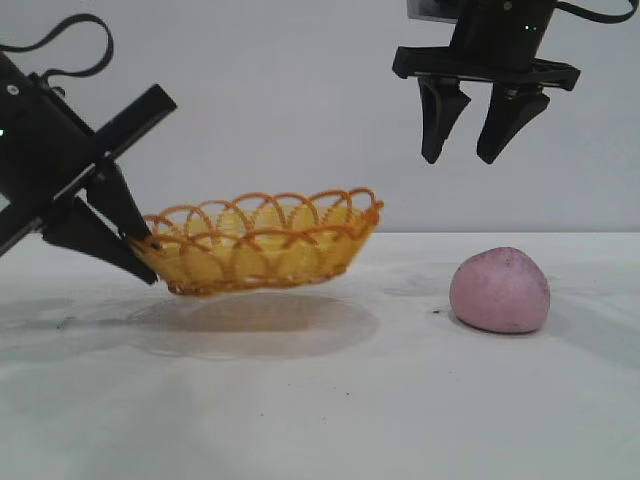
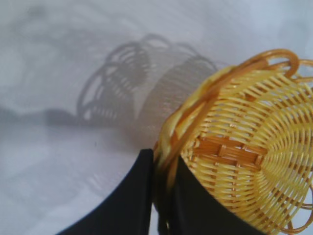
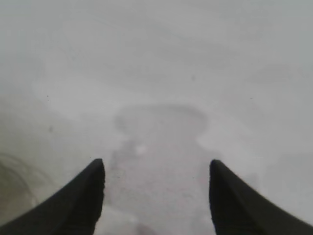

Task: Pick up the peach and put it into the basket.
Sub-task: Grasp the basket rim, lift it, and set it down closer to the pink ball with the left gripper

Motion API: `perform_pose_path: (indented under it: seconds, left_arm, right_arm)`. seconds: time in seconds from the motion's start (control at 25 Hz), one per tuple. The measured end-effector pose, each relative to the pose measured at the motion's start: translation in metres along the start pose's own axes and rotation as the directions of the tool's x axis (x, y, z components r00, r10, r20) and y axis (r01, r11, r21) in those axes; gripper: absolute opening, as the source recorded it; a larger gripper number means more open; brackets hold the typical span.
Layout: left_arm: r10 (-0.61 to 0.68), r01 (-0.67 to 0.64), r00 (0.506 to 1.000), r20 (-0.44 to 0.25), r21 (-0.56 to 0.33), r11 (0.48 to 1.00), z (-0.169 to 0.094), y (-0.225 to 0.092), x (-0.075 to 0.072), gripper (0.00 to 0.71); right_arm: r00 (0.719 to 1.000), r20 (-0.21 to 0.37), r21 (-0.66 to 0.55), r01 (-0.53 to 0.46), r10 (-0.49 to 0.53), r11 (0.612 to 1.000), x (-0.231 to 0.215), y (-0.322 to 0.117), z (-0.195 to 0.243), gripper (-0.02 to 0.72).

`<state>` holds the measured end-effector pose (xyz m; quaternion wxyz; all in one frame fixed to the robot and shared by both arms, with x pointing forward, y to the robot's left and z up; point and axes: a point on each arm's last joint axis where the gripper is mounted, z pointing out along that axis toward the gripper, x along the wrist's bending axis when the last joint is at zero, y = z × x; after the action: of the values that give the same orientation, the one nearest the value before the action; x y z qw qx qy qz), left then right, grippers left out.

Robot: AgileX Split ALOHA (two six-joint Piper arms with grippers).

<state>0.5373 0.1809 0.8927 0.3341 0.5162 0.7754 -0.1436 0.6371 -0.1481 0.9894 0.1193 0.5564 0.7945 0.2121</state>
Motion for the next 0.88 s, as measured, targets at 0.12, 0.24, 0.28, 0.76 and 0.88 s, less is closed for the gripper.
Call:
perform_pose_path:
  seconds: [0.12, 0.24, 0.28, 0.76, 0.88]
  left_arm:
    - [-0.011, 0.011, 1.0, 0.002, -0.012, 1.0, 0.001, -0.001, -0.0025, 0.0]
    - [-0.016, 0.015, 1.0, -0.004, -0.024, 1.0, 0.0006, 0.0, -0.0023, 0.07]
    - [-0.015, 0.015, 1.0, -0.008, -0.028, 0.999, 0.0006, 0.0003, -0.0019, 0.07]
    - [0.035, -0.034, 0.999, -0.009, 0.015, 0.999, 0.0005, -0.0035, -0.0019, 0.338]
    - [0.056, -0.056, 0.998, -0.003, 0.039, 0.998, 0.0, -0.0056, -0.0024, 0.349]
  right_arm:
    - [1.0, -0.001, 0.0, -0.001, 0.001, 1.0, 0.0001, 0.0, 0.0, 0.401]
    - [1.0, -0.001, 0.0, -0.001, 0.001, 1.0, 0.0001, 0.0, 0.0, 0.401]
    - [1.0, -0.002, 0.0, -0.003, 0.003, 1.0, 0.0002, 0.0, 0.0, 0.401]
    - [1.0, -0.004, 0.0, -0.004, 0.004, 1.0, 0.0003, 0.0, 0.0, 0.401]
    - [1.0, -0.004, 0.0, -0.004, 0.004, 1.0, 0.0003, 0.0, 0.0, 0.401]
